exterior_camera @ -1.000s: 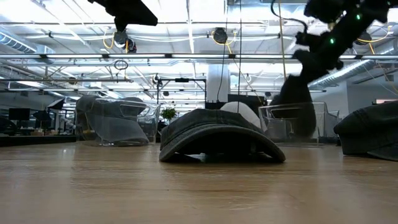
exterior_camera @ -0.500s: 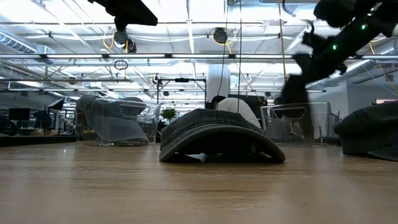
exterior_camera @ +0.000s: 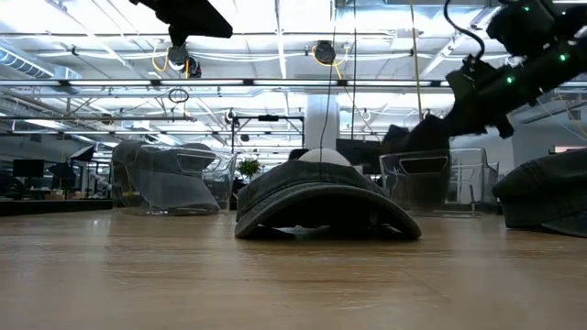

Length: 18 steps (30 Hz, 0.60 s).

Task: Pick & Place hat
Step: Put the left black cap into the right transparent bin

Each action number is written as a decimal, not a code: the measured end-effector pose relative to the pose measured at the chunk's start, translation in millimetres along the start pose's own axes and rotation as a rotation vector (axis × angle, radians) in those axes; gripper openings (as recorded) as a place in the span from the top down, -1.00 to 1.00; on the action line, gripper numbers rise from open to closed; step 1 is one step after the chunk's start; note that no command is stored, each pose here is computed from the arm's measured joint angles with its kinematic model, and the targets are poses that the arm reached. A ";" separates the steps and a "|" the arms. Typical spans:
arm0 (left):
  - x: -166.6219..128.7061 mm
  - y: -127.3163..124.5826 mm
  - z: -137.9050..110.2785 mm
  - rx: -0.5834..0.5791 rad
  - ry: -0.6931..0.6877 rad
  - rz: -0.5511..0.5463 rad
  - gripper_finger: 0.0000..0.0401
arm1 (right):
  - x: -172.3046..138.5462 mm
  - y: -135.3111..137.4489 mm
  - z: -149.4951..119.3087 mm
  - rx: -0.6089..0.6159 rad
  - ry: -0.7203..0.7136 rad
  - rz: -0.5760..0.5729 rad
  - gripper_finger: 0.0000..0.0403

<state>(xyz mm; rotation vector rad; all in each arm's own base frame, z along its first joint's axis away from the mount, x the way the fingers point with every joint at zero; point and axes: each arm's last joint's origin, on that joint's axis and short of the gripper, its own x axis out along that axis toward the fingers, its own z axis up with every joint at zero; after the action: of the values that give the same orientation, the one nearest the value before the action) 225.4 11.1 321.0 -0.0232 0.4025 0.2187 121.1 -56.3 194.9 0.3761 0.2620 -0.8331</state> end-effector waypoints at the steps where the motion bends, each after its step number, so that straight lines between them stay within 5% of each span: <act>1: 0.0 0.0 0.0 0.000 0.000 0.000 0.71 | 0.9 -1.6 -4.3 0.014 -0.011 0.001 1.00; 11: 0.0 0.0 0.0 0.000 0.000 0.000 0.71 | 3.0 -15.6 -31.1 0.010 -0.087 -0.217 1.00; 18: 0.0 0.0 0.0 0.000 0.000 0.000 0.71 | 1.6 -13.9 -34.2 -0.026 -0.069 -0.217 0.99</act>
<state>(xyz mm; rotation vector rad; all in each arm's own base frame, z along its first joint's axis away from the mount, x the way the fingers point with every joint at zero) 225.4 11.1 321.0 -0.0232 0.4022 0.2187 108.9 -51.5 160.4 0.2965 0.2517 -1.0526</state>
